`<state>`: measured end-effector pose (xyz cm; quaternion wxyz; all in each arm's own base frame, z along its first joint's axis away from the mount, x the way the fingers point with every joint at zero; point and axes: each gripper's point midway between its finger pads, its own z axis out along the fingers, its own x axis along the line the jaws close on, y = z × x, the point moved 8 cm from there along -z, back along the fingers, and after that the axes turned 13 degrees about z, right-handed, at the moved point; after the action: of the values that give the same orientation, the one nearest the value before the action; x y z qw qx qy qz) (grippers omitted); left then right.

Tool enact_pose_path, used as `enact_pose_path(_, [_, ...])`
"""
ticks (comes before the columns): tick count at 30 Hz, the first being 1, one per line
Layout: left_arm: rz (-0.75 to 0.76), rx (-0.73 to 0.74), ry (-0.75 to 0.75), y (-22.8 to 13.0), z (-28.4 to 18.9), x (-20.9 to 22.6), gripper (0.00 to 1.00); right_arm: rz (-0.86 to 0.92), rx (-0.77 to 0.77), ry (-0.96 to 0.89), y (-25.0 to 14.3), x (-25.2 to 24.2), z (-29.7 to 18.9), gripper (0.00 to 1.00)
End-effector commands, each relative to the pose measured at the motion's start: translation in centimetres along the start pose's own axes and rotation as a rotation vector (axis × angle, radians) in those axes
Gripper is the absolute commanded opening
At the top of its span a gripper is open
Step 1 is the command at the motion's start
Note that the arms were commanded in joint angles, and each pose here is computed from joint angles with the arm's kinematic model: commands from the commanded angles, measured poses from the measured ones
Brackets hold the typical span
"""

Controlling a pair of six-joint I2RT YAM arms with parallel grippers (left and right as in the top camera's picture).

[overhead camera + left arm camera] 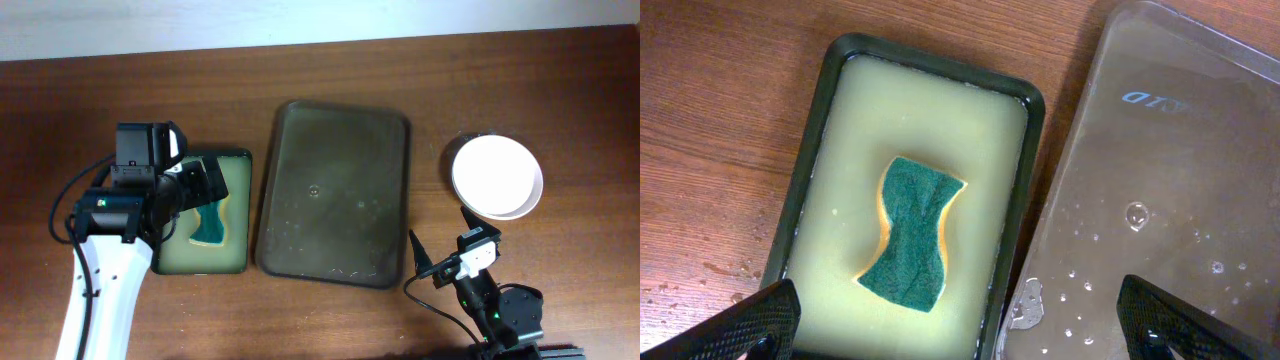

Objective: Clean dirty plates on tray and stack at the side

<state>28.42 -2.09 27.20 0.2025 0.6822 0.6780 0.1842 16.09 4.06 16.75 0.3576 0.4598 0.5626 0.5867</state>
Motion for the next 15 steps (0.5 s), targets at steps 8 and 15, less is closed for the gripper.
enact_pose_path(8, [-0.069,-0.708,0.067,-7.0,-5.9,2.1,0.99,0.013,0.004,-0.005,-0.3,0.0,0.0,0.98])
enact_pose_path(15, [-0.051,-0.981,0.098,-14.7,-0.5,2.9,1.00,0.013,0.004,-0.004,-0.3,0.0,0.0,0.98])
